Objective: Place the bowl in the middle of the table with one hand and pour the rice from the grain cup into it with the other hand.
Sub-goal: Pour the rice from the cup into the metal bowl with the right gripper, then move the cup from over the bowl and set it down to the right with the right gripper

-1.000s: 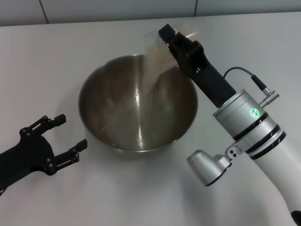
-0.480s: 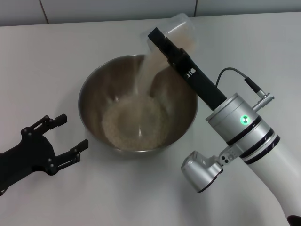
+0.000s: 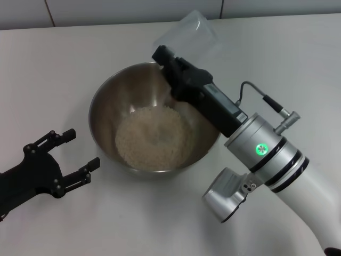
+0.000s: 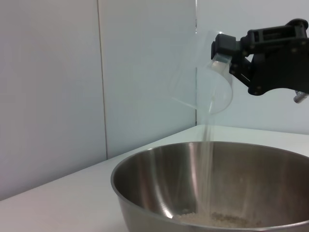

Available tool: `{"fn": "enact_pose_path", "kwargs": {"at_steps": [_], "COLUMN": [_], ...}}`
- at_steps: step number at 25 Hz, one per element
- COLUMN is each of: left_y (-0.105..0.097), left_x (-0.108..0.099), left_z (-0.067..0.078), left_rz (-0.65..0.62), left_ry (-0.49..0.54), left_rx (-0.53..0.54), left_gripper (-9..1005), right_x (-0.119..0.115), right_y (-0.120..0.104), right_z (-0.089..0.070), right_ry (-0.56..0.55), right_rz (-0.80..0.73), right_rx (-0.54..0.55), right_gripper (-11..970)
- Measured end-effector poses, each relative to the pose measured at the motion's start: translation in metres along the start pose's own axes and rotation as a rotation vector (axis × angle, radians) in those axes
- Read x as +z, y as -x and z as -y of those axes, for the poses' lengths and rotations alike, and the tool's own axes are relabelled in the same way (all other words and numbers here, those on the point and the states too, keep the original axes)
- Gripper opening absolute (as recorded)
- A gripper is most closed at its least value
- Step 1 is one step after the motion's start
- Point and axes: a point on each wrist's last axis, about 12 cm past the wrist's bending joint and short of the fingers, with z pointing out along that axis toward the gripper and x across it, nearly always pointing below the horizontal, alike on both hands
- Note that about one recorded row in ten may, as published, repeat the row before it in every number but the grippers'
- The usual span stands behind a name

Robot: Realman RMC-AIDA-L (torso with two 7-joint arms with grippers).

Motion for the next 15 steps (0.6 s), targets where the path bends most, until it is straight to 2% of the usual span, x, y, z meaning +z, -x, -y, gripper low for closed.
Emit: {"fn": "enact_pose_path", "kwargs": {"at_steps": [5, 8, 9, 12, 13, 14, 15], "left_y": [0.000, -0.001, -0.001, 0.000, -0.001, -0.001, -0.001], "left_x": [0.000, -0.001, -0.001, -0.001, -0.001, -0.001, -0.002], "left_z": [0.000, 0.001, 0.001, 0.000, 0.001, 0.001, 0.001], "left_rz": [-0.001, 0.000, 0.000, 0.002, 0.003, 0.003, 0.003], "left_ry": [0.001, 0.003, 0.003, 0.006, 0.008, 0.008, 0.009], "left_rx": [-0.001, -0.002, -0.002, -0.003, -0.004, -0.004, -0.004], "left_gripper": [829, 829, 829, 829, 829, 829, 829], "right_x": [0.000, 0.003, 0.008, 0.013, 0.012, 0.012, 0.010], "right_y": [0.006, 0.005, 0.003, -0.002, -0.004, -0.004, -0.004], "right_z": [0.000, 0.005, 0.013, 0.025, 0.030, 0.030, 0.032], "right_ry": [0.005, 0.006, 0.017, 0.038, 0.035, 0.035, 0.034], "right_rz": [0.044, 0.024, -0.032, -0.140, -0.192, -0.192, -0.213], "right_rx": [-0.029, 0.047, 0.214, 0.551, 0.749, 0.749, 0.844], "right_gripper": [34, 33, 33, 33, 33, 34, 34]}}
